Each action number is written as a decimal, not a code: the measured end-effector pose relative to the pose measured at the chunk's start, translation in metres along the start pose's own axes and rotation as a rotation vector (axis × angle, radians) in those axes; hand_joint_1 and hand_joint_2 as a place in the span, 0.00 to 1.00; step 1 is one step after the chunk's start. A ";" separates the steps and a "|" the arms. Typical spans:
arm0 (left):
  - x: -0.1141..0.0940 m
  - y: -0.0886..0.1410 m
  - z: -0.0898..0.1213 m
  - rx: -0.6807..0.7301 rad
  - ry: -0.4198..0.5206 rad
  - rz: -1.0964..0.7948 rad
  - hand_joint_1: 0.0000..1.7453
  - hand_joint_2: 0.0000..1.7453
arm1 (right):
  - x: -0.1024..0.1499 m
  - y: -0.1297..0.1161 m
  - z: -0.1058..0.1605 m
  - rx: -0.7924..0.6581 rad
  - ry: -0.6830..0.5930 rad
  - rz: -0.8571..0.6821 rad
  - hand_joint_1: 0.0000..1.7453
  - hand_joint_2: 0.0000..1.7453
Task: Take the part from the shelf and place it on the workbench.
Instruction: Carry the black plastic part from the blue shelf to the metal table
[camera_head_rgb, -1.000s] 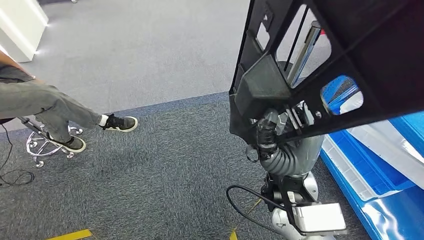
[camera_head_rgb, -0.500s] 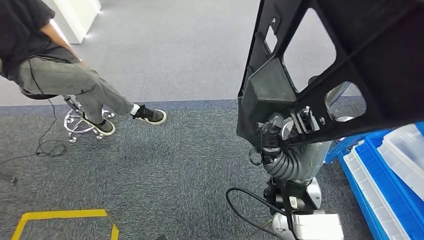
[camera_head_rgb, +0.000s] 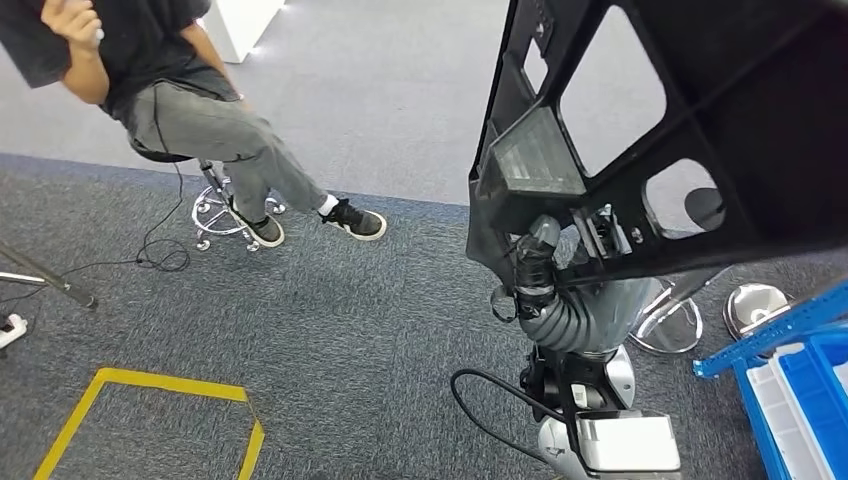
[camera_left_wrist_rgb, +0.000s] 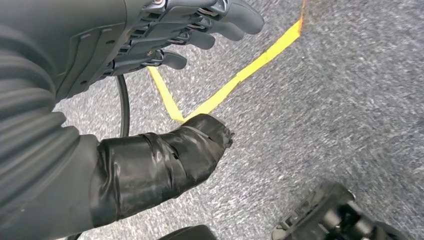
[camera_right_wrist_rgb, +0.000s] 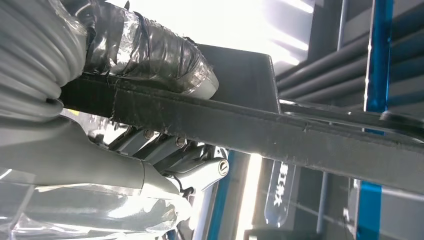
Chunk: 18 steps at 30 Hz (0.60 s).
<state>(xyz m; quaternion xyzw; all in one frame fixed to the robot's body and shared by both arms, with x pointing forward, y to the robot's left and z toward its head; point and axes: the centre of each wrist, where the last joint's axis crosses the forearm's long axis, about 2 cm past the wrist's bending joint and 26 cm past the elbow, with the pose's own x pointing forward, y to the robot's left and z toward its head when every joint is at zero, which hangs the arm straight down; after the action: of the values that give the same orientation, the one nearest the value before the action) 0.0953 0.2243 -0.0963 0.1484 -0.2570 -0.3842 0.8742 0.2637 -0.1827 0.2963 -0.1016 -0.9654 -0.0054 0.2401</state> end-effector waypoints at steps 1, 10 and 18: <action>0.000 0.000 0.000 0.000 0.001 0.001 0.00 1.00 | 0.000 0.000 -0.001 0.001 0.000 -0.003 1.00 1.00; 0.001 0.000 0.000 0.002 -0.003 0.005 0.00 1.00 | -0.004 0.003 0.002 0.013 0.021 -0.032 1.00 1.00; -0.001 -0.001 0.000 0.000 0.000 0.007 0.00 1.00 | -0.005 0.006 0.002 0.022 0.027 -0.052 1.00 1.00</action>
<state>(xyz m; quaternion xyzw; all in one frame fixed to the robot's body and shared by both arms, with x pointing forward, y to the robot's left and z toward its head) 0.0943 0.2244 -0.0965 0.1477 -0.2577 -0.3811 0.8755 0.2685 -0.1774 0.2923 -0.0740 -0.9644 -0.0023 0.2538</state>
